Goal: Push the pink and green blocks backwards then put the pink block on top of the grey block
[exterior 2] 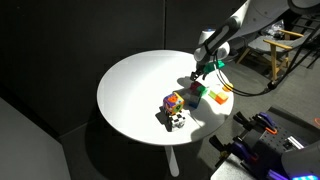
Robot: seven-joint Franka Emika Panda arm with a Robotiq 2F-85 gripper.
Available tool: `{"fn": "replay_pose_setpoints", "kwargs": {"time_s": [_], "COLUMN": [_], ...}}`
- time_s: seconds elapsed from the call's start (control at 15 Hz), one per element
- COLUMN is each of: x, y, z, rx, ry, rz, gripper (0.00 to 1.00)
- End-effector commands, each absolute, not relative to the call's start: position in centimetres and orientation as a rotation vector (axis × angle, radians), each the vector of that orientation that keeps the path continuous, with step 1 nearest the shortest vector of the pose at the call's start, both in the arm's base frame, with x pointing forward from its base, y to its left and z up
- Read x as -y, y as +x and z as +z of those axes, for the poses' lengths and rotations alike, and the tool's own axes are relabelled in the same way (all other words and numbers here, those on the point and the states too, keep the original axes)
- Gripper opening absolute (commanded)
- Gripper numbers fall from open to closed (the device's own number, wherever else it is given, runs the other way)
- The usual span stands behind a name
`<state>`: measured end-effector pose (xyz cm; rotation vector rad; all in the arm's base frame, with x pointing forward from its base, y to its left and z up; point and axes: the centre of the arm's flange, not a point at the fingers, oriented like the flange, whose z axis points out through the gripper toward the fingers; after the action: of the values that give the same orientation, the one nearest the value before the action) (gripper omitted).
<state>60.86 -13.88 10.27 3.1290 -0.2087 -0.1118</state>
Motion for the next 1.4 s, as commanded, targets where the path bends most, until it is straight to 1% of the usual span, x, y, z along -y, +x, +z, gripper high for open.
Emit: {"fn": "replay_pose_setpoints", "kwargs": {"time_s": [0.0,0.2,0.27,0.33,0.4,0.47,0.6,0.67,0.73,0.93,1.33], "x": [13.8,13.6,13.6,13.6,13.6,13.6,13.4,13.3,13.1,12.7,11.8], "y": [62.5,62.7,62.8,62.9,62.9,62.8,62.4,62.2,61.9,61.5,60.9], "z": [9.3,8.7,8.5,8.3,8.3,8.3,8.6,8.9,9.3,10.1,12.5], "rx": [0.188,0.181,0.182,0.18,0.181,0.181,0.178,0.174,0.171,0.155,0.109], "ry": [3.115,3.113,3.115,3.113,3.111,3.105,3.095,3.092,3.089,3.084,3.08], "rz": [-0.148,-0.16,-0.165,-0.171,-0.173,-0.176,-0.171,-0.167,-0.166,-0.165,-0.131], "gripper": [1.0,1.0,0.75,0.72,0.66,0.56,0.4,0.34,0.32,0.3,0.3]}}
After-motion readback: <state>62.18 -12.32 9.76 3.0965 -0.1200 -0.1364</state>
